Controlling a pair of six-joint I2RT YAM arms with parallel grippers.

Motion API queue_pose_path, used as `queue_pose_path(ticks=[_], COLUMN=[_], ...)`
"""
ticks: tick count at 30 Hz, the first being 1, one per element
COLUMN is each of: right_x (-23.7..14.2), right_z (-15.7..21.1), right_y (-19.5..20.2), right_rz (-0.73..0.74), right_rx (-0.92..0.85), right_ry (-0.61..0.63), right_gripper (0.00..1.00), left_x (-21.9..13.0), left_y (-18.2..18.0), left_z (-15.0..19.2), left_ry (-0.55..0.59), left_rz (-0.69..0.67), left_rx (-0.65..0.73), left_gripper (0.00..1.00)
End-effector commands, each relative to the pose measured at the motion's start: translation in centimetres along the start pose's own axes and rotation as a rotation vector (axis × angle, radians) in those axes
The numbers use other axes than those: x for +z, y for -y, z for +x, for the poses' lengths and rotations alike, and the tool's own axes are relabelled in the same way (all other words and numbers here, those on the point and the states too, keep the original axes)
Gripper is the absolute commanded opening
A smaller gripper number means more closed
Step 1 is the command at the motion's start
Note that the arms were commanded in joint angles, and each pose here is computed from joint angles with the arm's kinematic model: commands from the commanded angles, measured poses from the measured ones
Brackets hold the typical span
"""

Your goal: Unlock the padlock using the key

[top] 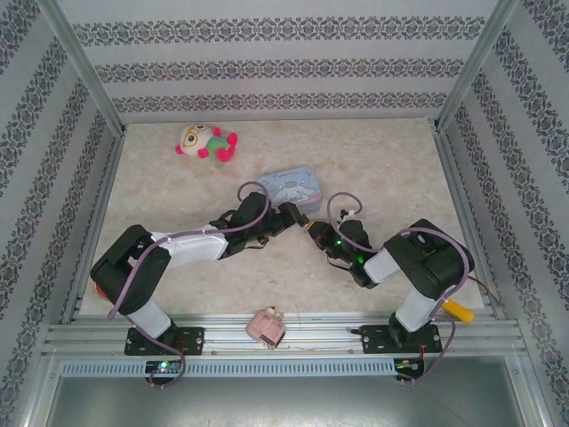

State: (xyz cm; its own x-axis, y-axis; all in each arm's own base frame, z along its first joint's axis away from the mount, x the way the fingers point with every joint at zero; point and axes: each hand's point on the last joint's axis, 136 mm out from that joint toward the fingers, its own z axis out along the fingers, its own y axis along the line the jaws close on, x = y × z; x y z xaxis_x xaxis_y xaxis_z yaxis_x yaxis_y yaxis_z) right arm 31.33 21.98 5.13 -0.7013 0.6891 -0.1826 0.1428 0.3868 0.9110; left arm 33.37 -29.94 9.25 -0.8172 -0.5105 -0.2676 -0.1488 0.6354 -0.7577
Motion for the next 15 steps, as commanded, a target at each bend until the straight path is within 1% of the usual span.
queue_pose_path(ticks=[1, 3, 6, 10, 12, 15], right_x=[-0.1, 0.1, 0.3, 0.5, 0.8, 1.1], right_z=[-0.1, 0.0, 0.1, 0.1, 0.4, 0.6], right_y=[0.6, 0.6, 0.4, 0.3, 0.7, 0.2], right_rz=[0.0, -0.012, -0.04, -0.081, -0.074, -0.085], right_rx=[0.045, 0.059, 0.089, 0.134, 0.16, 0.14], right_ry=[0.02, 0.014, 0.009, 0.008, -0.006, -0.015], right_gripper=[0.0, 0.0, 0.0, 0.0, 0.0, 0.0], left_x=[0.8, 1.3, 1.9, 2.5, 2.7, 3.1], left_y=[0.5, 0.2, 0.4, 0.6, 0.4, 0.3], left_z=[-0.8, -0.7, -0.7, -0.4, -0.3, -0.2], left_ry=[0.048, 0.048, 0.058, 0.066, 0.074, 0.076], left_rz=[0.037, 0.043, 0.09, 0.153, 0.17, 0.188], left_rx=[0.039, 0.034, 0.017, -0.006, -0.008, -0.011], left_gripper=[0.88, 0.84, 0.76, 0.69, 0.64, 0.6])
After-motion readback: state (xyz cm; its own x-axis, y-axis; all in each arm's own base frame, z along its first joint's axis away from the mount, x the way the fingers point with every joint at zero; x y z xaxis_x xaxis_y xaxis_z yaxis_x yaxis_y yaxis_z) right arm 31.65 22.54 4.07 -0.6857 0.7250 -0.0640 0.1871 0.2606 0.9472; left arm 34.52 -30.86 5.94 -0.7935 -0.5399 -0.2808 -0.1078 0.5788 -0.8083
